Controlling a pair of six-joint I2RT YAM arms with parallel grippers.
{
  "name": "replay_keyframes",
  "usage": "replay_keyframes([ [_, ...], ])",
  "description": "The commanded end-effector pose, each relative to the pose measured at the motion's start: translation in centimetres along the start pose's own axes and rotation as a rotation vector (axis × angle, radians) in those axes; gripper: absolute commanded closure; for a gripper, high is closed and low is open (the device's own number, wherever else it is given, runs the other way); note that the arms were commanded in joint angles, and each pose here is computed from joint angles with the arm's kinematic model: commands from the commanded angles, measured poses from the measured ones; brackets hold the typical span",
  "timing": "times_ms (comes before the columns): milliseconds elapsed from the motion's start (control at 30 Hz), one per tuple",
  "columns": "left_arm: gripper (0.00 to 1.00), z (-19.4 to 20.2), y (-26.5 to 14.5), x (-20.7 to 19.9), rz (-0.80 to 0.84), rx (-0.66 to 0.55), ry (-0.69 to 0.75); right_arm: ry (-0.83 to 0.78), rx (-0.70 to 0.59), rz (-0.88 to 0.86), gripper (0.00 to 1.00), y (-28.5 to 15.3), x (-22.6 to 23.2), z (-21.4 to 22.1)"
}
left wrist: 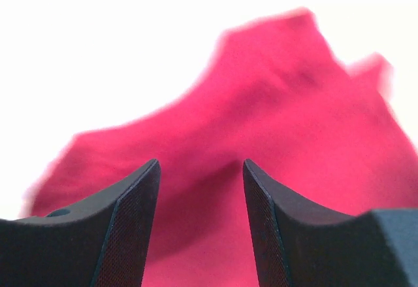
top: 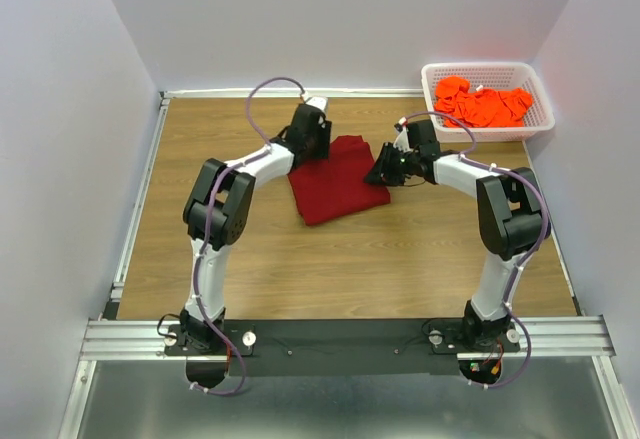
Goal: Fold and stack the t-shirts
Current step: Fold the tshirt
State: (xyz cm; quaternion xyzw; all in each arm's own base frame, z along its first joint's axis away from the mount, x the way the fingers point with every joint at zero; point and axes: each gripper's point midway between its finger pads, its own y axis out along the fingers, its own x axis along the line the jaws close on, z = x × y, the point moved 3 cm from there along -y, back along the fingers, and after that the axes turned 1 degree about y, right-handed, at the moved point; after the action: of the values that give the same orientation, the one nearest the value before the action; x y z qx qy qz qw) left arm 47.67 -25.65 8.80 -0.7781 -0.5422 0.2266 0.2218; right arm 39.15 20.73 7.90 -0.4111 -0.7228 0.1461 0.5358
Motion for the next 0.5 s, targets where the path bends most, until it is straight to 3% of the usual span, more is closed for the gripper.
replay_keyframes([
  [0, 0.39, -2.1, 1.9, 5.9, -0.184, -0.048, -0.102, -0.008, 0.028, -0.014, 0.67, 0.5, -0.3, 1.0],
  [133, 0.34, -4.6, 0.9, 7.1, -0.192, -0.079, -0.14, -0.022, 0.018, -0.037, 0.67, 0.1, 0.4, 0.5],
  [267, 0.32, -7.0, -3.9, 6.1, -0.159, -0.149, -0.224, -0.044, -0.003, -0.056, 0.66, -0.4, 1.3, -0.3],
  [467, 0.33, -5.4, -9.9, 1.1, -0.026, -0.151, -0.264, -0.053, 0.005, -0.084, 0.66, -0.7, 1.9, -0.3],
])
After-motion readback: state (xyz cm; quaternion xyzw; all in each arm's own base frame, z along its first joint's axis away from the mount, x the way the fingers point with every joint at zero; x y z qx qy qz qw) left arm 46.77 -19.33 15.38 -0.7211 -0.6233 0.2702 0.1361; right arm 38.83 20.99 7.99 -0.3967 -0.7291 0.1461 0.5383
